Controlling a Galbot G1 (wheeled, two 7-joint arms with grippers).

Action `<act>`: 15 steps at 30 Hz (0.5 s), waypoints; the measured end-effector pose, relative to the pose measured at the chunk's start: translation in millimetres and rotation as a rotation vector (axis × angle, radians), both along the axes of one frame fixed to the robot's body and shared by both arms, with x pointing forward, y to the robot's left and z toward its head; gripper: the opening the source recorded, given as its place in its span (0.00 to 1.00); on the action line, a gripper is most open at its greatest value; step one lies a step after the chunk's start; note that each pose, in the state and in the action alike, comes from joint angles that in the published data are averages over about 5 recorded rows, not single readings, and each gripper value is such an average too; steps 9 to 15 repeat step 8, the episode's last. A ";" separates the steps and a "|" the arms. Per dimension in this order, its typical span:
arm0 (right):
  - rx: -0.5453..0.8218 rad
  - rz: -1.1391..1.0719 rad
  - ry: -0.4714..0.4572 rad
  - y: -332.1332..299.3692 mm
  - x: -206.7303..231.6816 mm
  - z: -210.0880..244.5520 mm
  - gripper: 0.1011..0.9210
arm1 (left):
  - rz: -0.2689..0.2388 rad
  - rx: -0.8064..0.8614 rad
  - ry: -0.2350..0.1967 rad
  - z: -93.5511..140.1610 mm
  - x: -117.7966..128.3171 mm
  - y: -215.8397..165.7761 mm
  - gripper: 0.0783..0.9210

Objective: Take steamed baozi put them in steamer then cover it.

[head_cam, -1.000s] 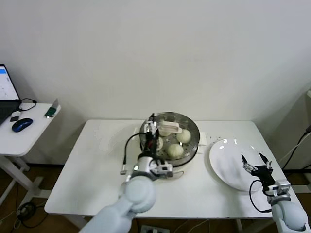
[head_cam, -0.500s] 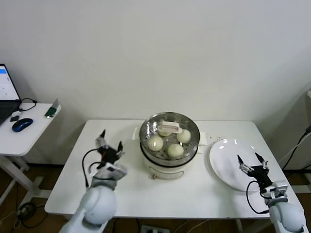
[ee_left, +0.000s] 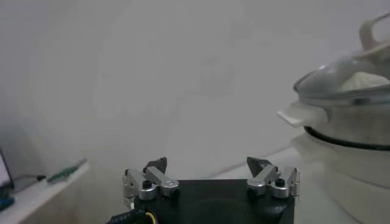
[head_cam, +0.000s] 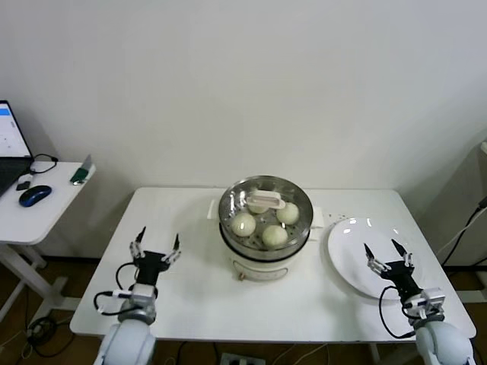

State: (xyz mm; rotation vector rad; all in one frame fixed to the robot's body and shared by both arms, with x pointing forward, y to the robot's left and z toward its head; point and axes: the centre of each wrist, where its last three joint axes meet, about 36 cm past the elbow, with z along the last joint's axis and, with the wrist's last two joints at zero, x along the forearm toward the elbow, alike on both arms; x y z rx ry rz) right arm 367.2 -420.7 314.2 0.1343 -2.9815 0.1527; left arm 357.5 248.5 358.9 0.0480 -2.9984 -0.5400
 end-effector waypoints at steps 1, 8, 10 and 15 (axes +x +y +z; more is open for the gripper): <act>0.002 0.002 -0.002 1.2 -0.5 0.0 0.88 | 0.000 -0.019 -0.007 -3.5 -1.2 1.7 0.88; 0.008 0.003 -0.011 4.2 -3.2 -0.7 0.88 | -0.006 -0.093 -0.030 -23.2 -11.1 9.7 0.88; 0.008 0.003 -0.011 4.2 -3.2 -0.7 0.88 | -0.006 -0.093 -0.030 -23.2 -11.1 9.7 0.88; 0.008 0.003 -0.011 4.2 -3.2 -0.7 0.88 | -0.006 -0.093 -0.030 -23.2 -11.1 9.7 0.88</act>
